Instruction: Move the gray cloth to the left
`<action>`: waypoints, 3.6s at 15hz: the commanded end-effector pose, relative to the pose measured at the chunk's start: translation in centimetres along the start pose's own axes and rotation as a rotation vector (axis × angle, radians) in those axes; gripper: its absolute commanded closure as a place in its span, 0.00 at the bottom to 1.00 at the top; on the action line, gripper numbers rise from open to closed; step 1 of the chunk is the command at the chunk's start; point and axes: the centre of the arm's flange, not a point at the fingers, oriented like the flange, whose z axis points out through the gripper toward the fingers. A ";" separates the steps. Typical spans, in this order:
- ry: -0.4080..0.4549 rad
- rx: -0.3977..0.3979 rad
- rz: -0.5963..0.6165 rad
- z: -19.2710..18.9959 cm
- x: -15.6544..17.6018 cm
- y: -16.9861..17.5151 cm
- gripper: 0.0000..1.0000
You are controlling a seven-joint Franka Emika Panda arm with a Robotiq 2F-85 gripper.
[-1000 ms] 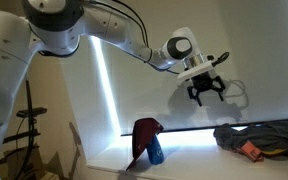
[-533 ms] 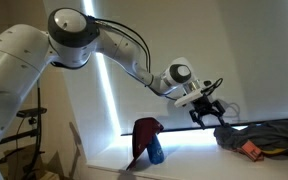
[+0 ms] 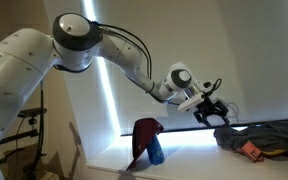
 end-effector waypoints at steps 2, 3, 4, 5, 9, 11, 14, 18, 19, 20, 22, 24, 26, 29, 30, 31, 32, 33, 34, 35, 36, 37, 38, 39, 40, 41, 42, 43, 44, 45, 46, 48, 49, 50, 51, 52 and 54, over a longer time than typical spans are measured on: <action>0.248 -0.095 0.054 -1.1 -5.0 -3.2 0.00; 0.305 -0.093 0.091 -1.7 -5.4 -3.1 0.00; 0.237 -0.063 0.049 -0.4 -1.2 -2.8 0.00; 0.273 -0.066 0.069 -0.6 -1.8 -3.0 0.00; 0.290 -0.063 0.089 -1.2 -2.6 -2.7 0.00; 0.248 0.045 -0.047 -0.7 -2.8 -4.1 0.00; 0.244 0.167 -0.160 -1.4 -3.8 -4.9 0.00; 0.248 0.180 -0.171 -1.1 -3.0 -6.9 0.00; 0.249 0.183 -0.174 -1.2 -3.0 -6.5 0.00; 0.250 0.183 -0.175 -1.2 -3.0 -6.3 0.00; 0.250 0.184 -0.176 -1.3 -3.0 -6.4 0.00; 0.243 0.193 -0.140 -1.0 -2.3 -5.8 0.00; 0.232 0.159 -0.020 -6.1 -3.0 -6.0 0.00; 0.256 0.140 0.179 -7.7 -3.7 1.1 0.00; 0.277 0.152 0.093 -6.1 -1.8 -1.7 0.00; 0.281 0.141 0.132 -7.0 -1.9 0.1 0.00; 0.282 0.134 0.153 -7.4 -2.2 1.3 0.00; 0.281 0.131 0.163 -7.5 -2.4 1.9 0.00; 0.277 0.133 0.167 -7.4 -2.6 1.8 0.00; 0.273 0.135 0.167 -7.3 -2.7 1.6 0.00; 0.269 0.119 0.188 -7.3 -1.9 0.7 0.00; 0.268 0.131 0.231 -5.8 -3.4 6.2 0.00; 0.250 0.125 0.299 -4.6 -3.2 8.6 0.00; 0.227 0.118 0.371 -3.5 -3.6 10.3 0.00; 0.206 0.102 0.430 -2.2 -4.2 12.5 0.00; 0.237 0.116 0.349 -4.7 -4.4 9.0 0.00; 0.228 0.100 0.368 -3.9 -5.0 10.9 0.00; 0.226 0.097 0.370 -3.6 -5.1 11.3 0.00; 0.228 0.100 0.365 -3.8 -5.0 10.9 0.00; 0.232 0.106 0.355 -4.1 -4.7 9.9 0.00; 0.238 0.138 0.347 -4.1 -4.7 9.3 0.00; 0.173 0.134 0.359 -2.5 -4.1 10.1 0.00; 0.131 0.115 0.372 -1.5 -4.3 10.5 0.00; 0.077 0.085 0.390 -1.8 -1.8 6.0 0.00; 0.028 0.065 0.403 -0.9 -1.6 5.8 0.00; -0.011 0.037 0.428 -0.5 -1.2 5.1 0.00; 0.042 0.069 0.406 -1.1 -3.5 5.9 0.00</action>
